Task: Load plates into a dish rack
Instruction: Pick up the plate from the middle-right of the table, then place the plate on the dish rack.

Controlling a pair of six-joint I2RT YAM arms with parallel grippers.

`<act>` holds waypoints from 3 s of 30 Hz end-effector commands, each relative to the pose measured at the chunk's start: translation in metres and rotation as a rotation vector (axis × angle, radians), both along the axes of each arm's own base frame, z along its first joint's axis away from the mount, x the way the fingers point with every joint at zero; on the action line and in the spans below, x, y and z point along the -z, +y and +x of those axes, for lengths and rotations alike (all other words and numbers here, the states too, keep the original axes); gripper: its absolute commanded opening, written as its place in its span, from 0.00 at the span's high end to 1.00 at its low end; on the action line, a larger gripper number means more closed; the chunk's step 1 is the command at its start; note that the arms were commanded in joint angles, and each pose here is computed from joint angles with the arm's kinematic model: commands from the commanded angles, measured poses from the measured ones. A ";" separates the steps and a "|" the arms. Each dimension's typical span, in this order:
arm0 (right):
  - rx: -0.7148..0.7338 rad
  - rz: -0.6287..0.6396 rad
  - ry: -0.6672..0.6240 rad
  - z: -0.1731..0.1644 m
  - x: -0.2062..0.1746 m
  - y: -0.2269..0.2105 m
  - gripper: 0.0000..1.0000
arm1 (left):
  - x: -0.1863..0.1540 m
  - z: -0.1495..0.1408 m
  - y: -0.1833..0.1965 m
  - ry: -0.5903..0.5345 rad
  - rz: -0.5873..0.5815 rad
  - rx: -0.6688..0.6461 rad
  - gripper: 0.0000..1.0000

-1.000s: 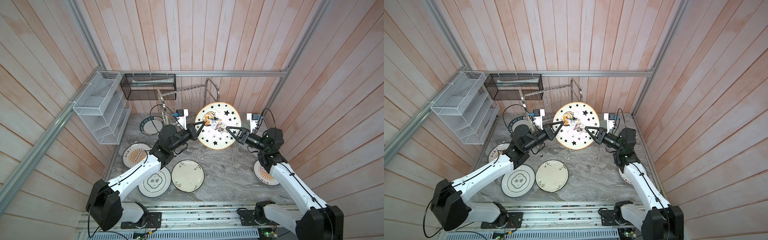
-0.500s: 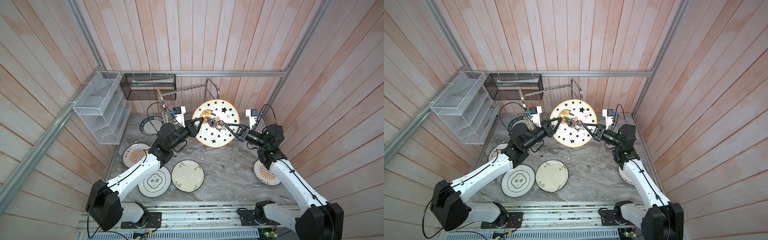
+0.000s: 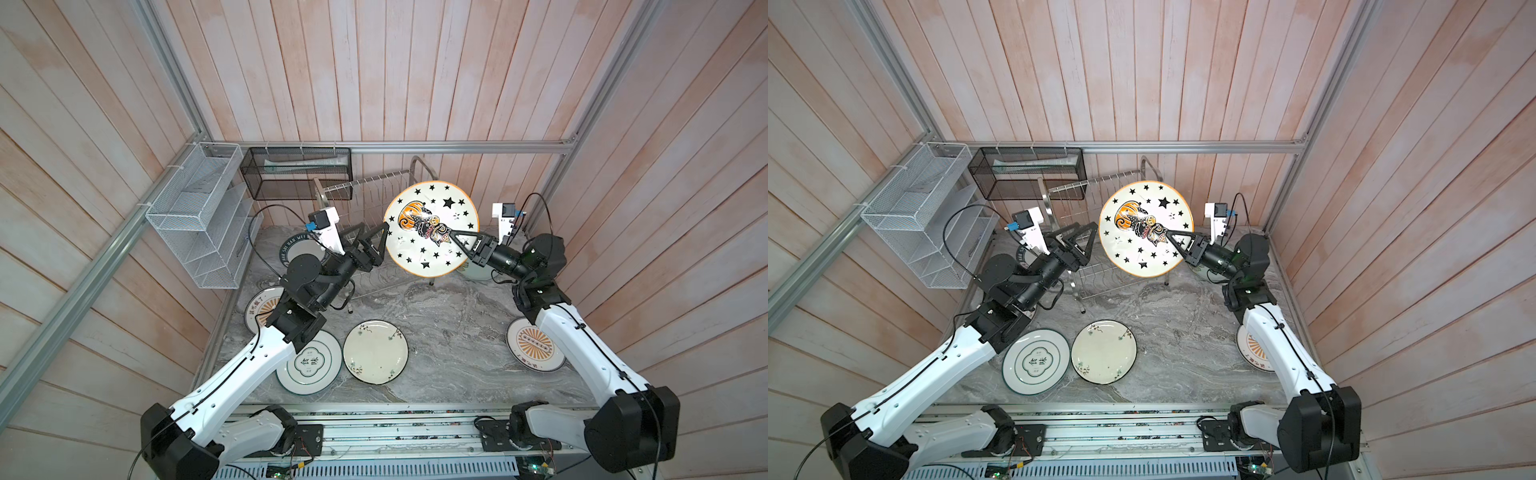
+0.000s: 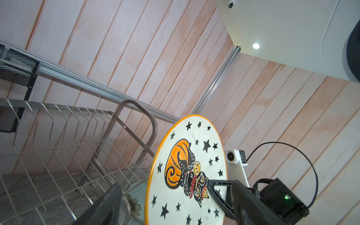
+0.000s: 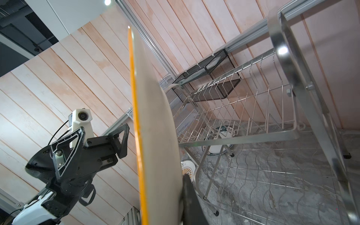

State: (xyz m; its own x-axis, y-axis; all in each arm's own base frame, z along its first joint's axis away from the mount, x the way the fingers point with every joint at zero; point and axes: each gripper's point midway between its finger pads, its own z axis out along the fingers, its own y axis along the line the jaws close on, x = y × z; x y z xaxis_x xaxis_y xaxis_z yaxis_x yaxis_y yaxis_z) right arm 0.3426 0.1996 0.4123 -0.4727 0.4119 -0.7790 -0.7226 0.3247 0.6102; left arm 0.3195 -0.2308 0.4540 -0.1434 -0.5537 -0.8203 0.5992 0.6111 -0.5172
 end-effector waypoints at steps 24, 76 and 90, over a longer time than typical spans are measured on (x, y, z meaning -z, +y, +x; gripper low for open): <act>0.534 0.086 -0.395 0.131 -0.134 -0.005 1.00 | 0.065 -0.031 0.026 0.114 0.021 -0.049 0.12; 1.075 -0.531 -0.573 0.173 -0.120 0.041 1.00 | 0.067 -0.039 0.042 0.100 0.023 -0.105 0.12; 1.033 -0.473 -0.561 0.164 -0.125 0.044 1.00 | 0.067 -0.039 0.038 0.104 0.017 -0.087 0.12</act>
